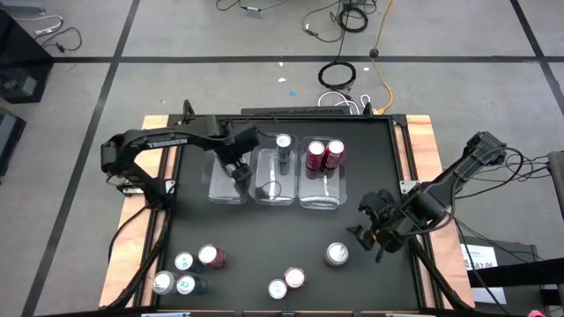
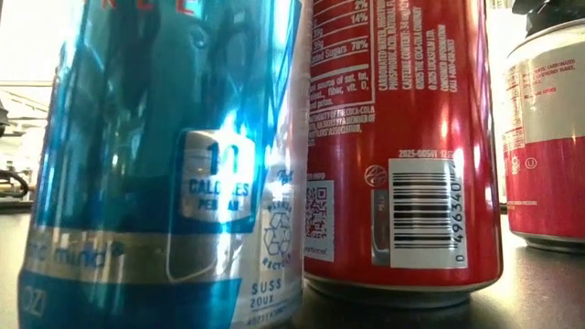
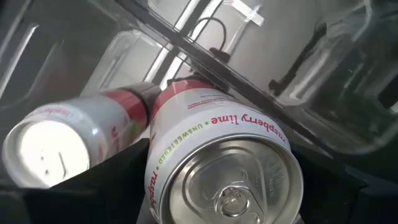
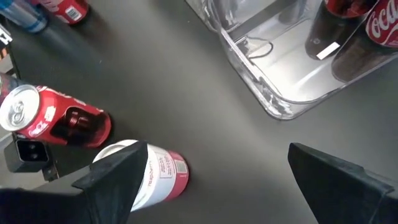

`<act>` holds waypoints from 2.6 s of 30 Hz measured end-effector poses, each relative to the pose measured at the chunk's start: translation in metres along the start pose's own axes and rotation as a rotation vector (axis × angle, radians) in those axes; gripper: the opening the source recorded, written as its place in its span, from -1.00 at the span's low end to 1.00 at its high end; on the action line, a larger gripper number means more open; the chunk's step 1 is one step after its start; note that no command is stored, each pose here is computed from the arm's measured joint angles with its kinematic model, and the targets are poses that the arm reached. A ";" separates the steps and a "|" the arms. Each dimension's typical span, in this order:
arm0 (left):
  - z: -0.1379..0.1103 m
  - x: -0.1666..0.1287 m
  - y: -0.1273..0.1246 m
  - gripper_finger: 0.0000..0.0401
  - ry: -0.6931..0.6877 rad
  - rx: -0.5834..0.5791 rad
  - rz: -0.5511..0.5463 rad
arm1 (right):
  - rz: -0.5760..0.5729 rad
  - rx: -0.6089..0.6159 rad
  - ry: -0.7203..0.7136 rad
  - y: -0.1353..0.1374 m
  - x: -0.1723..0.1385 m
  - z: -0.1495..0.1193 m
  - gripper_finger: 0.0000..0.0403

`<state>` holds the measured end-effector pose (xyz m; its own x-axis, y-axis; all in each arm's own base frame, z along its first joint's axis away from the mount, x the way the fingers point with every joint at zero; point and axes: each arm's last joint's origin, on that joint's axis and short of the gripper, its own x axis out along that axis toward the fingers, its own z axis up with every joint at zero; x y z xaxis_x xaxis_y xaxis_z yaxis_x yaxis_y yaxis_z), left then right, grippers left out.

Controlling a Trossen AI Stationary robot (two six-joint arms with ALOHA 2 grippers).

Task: Sort soda cans
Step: Put the pink soda can into the left transparent bin

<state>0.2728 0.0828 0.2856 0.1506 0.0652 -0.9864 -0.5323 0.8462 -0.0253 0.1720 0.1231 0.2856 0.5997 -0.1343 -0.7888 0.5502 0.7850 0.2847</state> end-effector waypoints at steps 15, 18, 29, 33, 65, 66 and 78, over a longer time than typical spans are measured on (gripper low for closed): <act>0.004 0.038 0.044 0.65 -0.022 -0.012 -0.055 | -0.014 0.046 -0.015 -0.002 0.004 0.008 0.90; 0.007 0.039 0.050 0.65 -0.055 -0.026 -0.055 | -0.007 0.058 -0.021 -0.001 0.005 0.009 0.90; 0.017 0.046 0.066 0.65 -0.090 -0.059 -0.043 | 0.023 0.080 -0.033 0.002 0.005 0.011 0.90; 0.018 0.051 0.067 0.65 -0.080 -0.062 -0.029 | 0.029 0.084 -0.035 0.002 0.005 0.012 0.90; 0.024 0.050 0.069 0.79 -0.139 -0.059 0.086 | 0.045 0.107 -0.040 0.004 0.005 0.012 0.90; 0.024 0.050 0.069 0.79 -0.139 -0.060 0.087 | 0.045 0.105 -0.040 0.004 0.005 0.012 0.90; 0.021 0.034 0.067 0.79 -0.063 -0.120 0.041 | 0.043 0.061 -0.040 0.004 0.005 0.012 0.90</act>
<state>0.2593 0.1530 0.2535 0.1769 0.1349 -0.9749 -0.6340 0.7733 -0.0080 0.1841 0.1178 0.2894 0.6453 -0.1266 -0.7533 0.5573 0.7525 0.3509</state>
